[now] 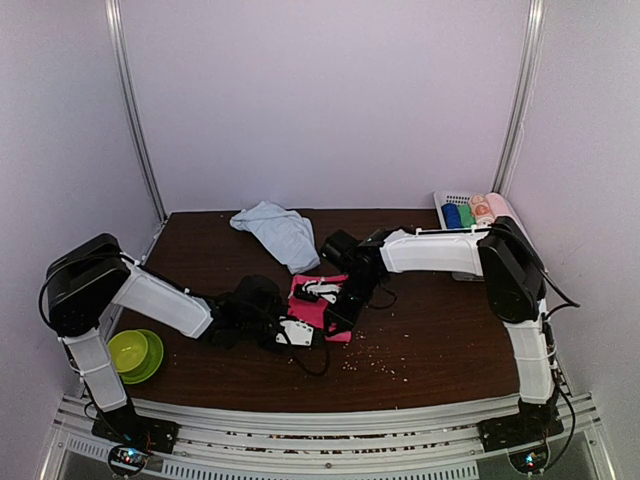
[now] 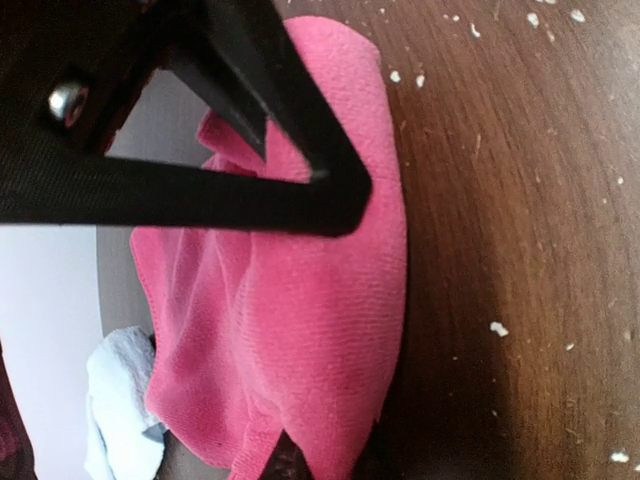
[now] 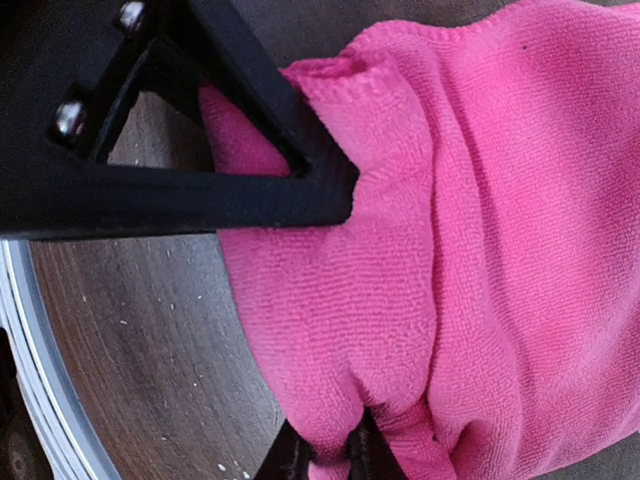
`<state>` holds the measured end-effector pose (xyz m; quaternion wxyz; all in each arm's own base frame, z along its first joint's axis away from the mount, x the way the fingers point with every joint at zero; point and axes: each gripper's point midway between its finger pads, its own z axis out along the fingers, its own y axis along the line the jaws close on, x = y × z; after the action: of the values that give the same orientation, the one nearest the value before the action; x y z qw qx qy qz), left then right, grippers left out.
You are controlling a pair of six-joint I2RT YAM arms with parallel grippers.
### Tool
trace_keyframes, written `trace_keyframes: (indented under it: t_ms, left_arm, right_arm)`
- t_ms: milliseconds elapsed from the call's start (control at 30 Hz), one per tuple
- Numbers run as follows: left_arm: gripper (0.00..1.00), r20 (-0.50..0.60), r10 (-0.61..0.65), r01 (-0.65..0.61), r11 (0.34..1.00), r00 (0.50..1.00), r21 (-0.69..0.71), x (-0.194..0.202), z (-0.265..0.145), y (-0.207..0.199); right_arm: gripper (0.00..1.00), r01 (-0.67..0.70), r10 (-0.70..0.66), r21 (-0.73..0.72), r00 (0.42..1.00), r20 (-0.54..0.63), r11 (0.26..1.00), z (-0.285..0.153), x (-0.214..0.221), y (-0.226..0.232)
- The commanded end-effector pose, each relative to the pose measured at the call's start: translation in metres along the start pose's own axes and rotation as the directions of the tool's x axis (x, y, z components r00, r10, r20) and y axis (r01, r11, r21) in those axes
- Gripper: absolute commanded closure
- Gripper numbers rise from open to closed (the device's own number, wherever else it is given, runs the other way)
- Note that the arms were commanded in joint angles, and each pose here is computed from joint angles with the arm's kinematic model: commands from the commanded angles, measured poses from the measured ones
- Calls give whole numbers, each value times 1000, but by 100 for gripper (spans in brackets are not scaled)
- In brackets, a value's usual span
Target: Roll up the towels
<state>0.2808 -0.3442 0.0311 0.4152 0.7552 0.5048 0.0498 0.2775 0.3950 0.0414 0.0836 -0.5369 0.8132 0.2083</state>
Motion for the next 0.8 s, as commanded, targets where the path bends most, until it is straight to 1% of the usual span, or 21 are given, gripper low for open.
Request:
trace_keyframes:
  t_ms: [0, 67, 200, 333, 400, 533, 633, 767]
  left_arm:
    - [98, -57, -10, 17, 992, 998, 128, 11, 3, -25]
    - [100, -59, -21, 30, 986, 998, 167, 9, 2, -28]
    - [100, -62, -63, 77, 965, 996, 252, 3, -2, -34]
    - [100, -59, -126, 139, 931, 990, 337, -3, -7, -38]
    - [100, -67, -167, 180, 907, 984, 381, -4, -10, -39]
    - [100, -82, -239, 251, 868, 967, 429, -6, -11, -37]
    - [100, -102, -307, 318, 825, 946, 468, -6, -10, -33]
    - [100, -129, -403, 410, 759, 906, 506, -5, -8, -22]
  right_arm:
    - [80, -48, 52, 42, 995, -84, 998, -4, 30, -10]
    - [69, -52, 57, 76, 996, -68, 996, -13, 30, -13]
    - [45, -63, 66, 166, 998, -11, 984, -37, 29, -22]
    - [32, -98, 83, 252, 994, 71, 963, -67, 29, -32]
    - [28, -119, 91, 289, 990, 109, 950, -81, 31, -37]
    - [25, -173, 110, 359, 976, 189, 917, -105, 37, -49]
    - [25, -171, 80, 391, 968, 239, 905, -116, 40, -48]
    - [24, -147, 26, 405, 956, 291, 902, -119, 41, -44]
